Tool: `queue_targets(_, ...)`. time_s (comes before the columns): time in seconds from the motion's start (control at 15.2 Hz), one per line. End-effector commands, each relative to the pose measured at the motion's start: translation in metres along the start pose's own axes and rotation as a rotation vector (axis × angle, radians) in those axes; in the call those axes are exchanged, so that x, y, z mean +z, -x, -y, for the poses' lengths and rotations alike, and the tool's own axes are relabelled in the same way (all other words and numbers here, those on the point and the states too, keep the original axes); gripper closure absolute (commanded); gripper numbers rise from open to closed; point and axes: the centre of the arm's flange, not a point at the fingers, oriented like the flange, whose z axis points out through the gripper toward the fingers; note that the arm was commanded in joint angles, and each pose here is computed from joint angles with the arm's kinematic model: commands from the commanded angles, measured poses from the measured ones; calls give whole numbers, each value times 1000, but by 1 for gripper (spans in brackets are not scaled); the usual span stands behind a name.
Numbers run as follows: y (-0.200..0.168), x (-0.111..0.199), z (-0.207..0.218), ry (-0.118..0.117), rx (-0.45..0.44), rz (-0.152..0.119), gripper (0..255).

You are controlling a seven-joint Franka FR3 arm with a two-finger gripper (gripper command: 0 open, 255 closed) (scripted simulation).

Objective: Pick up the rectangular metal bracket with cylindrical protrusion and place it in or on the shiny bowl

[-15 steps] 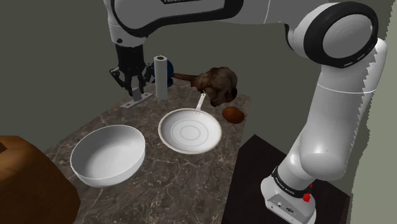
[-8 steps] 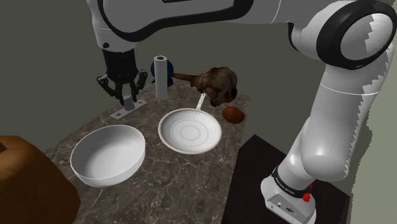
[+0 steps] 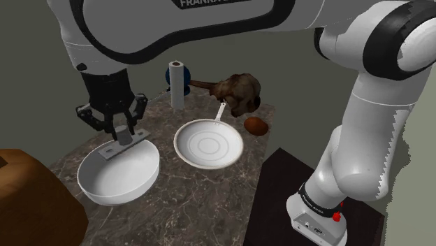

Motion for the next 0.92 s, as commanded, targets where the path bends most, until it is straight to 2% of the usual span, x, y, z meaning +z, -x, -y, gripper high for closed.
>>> queue_targets(0.0, 20, 1, 17, 0, 1, 0, 255)
queue_targets(0.07, 36, 1, 31, 0, 1, 0, 255)
queue_targets(0.86, 36, 64, 31, 0, 1, 0, 255)
